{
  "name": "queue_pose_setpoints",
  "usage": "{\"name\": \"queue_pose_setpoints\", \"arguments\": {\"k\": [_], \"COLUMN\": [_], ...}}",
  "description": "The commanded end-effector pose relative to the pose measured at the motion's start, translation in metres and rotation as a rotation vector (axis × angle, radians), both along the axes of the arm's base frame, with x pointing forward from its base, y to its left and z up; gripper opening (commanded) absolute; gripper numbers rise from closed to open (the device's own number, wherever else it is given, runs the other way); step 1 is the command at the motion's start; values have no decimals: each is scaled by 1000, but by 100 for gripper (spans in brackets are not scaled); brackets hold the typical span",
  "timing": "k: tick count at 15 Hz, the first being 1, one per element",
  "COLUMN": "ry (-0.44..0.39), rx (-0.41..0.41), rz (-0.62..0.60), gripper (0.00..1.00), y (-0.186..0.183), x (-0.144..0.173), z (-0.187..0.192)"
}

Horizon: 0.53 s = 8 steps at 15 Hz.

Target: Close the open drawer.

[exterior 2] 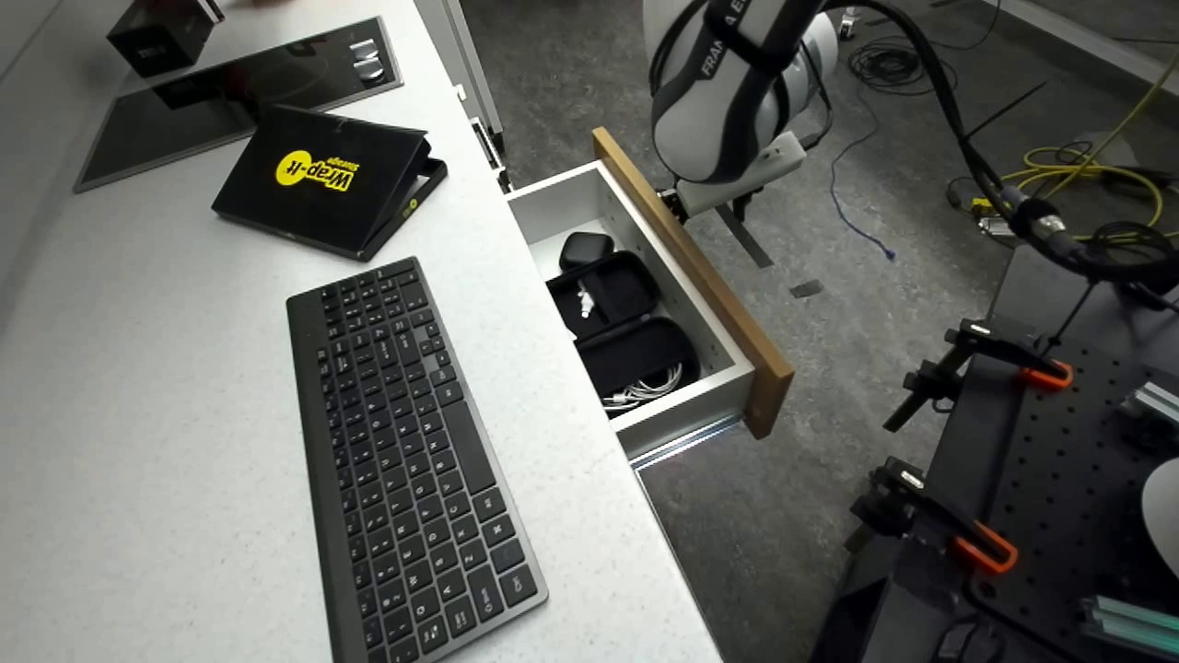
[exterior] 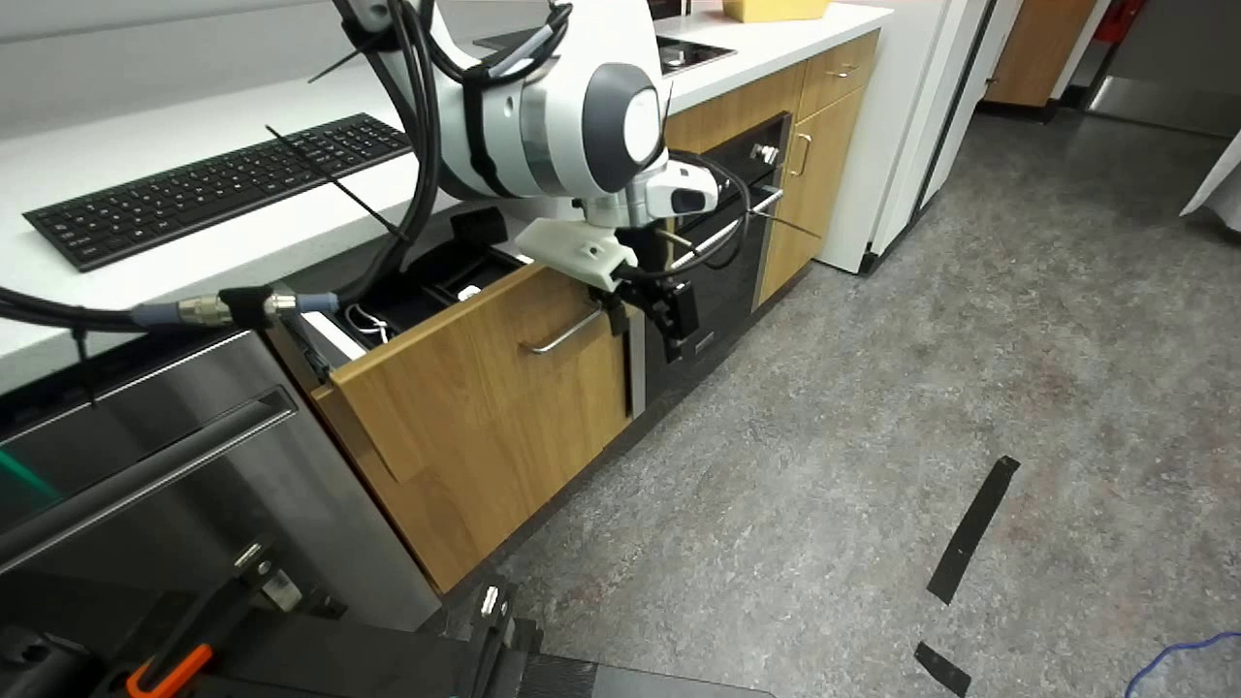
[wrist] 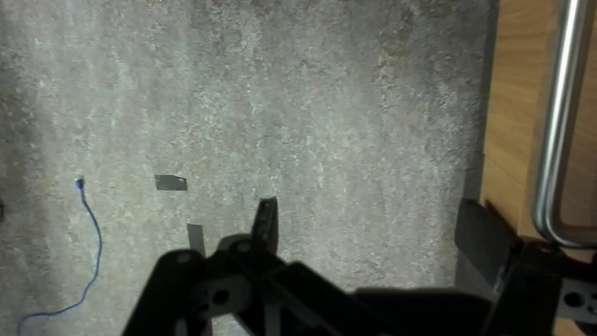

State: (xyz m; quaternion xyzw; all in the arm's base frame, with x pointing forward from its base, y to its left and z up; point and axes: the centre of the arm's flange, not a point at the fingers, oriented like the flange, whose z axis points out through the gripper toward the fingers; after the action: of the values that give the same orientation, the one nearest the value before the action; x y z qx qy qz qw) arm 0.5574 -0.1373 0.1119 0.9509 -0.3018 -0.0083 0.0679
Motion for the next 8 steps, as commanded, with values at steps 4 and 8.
{"name": "queue_pose_setpoints", "arguments": {"k": [4,8], "ry": [72,74], "rx": [128,206], "rz": [146,192], "gripper": [100,100], "y": [99,153], "x": [81,113], "z": [-10,-4]}}
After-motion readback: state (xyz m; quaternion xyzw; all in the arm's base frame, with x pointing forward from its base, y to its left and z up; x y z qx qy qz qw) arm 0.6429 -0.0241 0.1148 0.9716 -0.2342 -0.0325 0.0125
